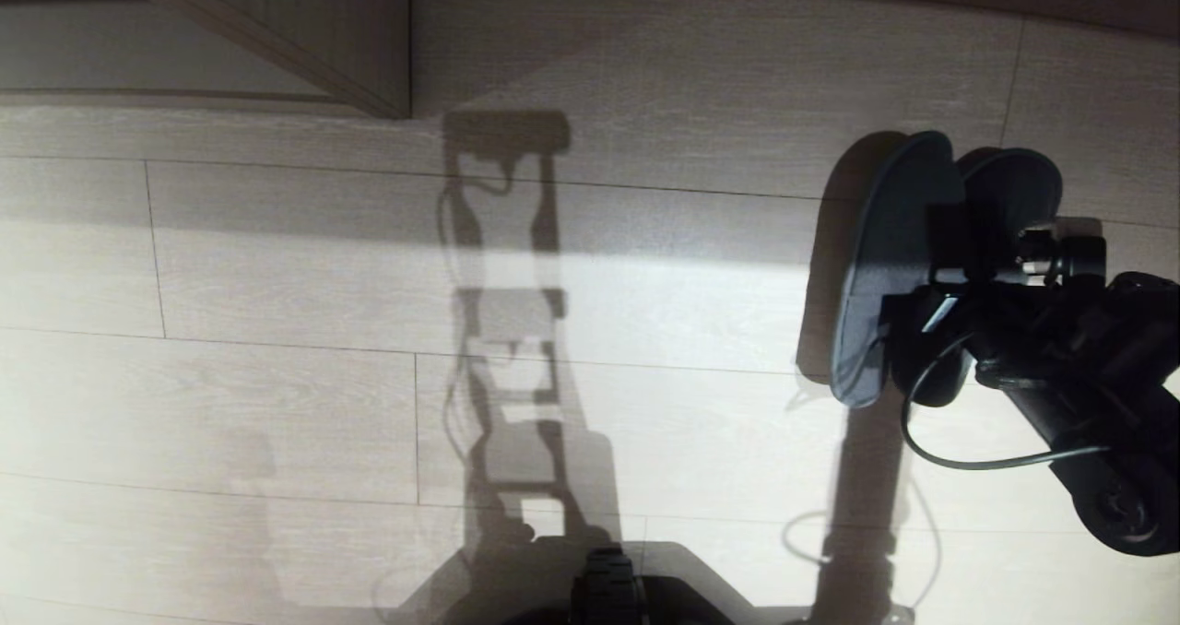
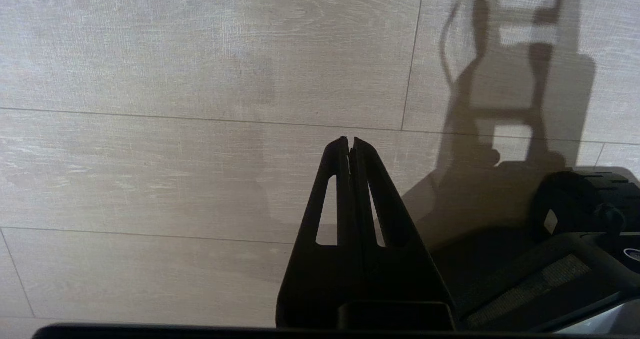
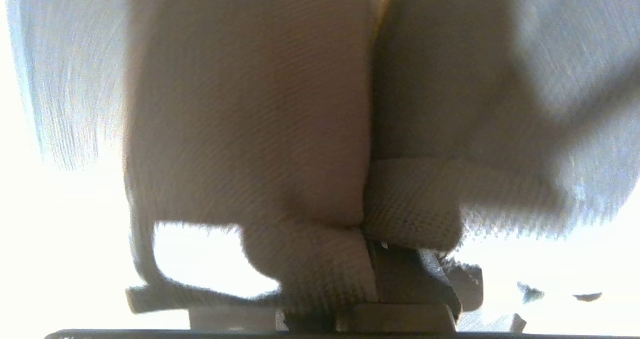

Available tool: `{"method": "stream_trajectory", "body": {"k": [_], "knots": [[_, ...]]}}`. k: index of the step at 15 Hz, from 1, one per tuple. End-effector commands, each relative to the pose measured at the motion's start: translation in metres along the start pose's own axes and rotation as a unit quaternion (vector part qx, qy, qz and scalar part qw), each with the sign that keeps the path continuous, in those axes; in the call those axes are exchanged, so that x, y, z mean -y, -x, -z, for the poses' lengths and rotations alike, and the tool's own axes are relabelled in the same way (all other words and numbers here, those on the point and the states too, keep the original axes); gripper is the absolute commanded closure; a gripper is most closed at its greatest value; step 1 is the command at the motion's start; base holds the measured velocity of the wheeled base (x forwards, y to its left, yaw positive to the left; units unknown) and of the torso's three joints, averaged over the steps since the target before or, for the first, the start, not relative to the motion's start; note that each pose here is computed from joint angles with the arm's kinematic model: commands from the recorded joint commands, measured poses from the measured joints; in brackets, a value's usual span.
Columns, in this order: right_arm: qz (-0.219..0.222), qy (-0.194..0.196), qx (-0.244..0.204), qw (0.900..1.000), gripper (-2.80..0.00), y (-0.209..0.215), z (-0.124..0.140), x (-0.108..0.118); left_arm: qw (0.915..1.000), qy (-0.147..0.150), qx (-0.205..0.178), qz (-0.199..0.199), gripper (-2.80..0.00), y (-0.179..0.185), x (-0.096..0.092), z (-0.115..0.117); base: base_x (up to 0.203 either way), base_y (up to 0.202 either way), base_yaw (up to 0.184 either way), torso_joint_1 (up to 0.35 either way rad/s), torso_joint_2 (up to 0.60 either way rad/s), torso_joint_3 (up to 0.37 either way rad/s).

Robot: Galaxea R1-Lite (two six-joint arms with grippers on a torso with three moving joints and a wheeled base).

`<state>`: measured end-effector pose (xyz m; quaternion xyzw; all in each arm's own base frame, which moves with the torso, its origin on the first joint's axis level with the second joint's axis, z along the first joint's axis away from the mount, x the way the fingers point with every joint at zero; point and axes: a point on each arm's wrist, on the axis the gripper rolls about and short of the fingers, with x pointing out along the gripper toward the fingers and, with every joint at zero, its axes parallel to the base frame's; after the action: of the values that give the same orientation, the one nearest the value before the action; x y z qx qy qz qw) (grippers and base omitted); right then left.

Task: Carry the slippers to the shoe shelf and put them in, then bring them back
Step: Pick up the slippers on the floor, then place the slippers into the shoe cabinet

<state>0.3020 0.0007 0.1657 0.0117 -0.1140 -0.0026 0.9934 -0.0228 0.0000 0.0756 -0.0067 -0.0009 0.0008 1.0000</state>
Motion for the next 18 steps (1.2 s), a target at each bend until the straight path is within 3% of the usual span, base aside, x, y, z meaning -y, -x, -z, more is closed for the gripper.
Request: {"method": "stream_trajectory", "body": {"k": [1, 3, 12, 18], "knots": [[-0.015, 0.006, 0.019, 1.000, 0.00, 0.028, -0.024, 0.000, 1.0000, 0.000, 0.000, -0.001, 0.00, 0.000, 0.000, 0.000, 0.000, 0.000, 0.000, 0.000, 0.00, 0.000], [-0.031, 0.017, 0.000, 0.999, 0.00, 0.064, -0.029, 0.000, 1.0000, 0.000, 0.000, 0.000, 0.00, 0.000, 0.000, 0.000, 0.000, 0.000, 0.000, 0.000, 0.00, 0.000], [-0.082, 0.028, 0.054, 0.995, 0.00, 0.212, -0.086, -0.003, 1.0000, 0.000, 0.000, -0.001, 0.00, 0.000, 0.000, 0.000, 0.000, 0.000, 0.000, 0.000, 0.00, 0.000], [-0.102, 0.023, 0.015, 0.994, 0.00, 0.307, -0.072, -0.002, 1.0000, 0.000, 0.000, 0.000, 0.00, 0.000, 0.000, 0.000, 0.000, 0.000, 0.000, 0.000, 0.00, 0.000]]}}
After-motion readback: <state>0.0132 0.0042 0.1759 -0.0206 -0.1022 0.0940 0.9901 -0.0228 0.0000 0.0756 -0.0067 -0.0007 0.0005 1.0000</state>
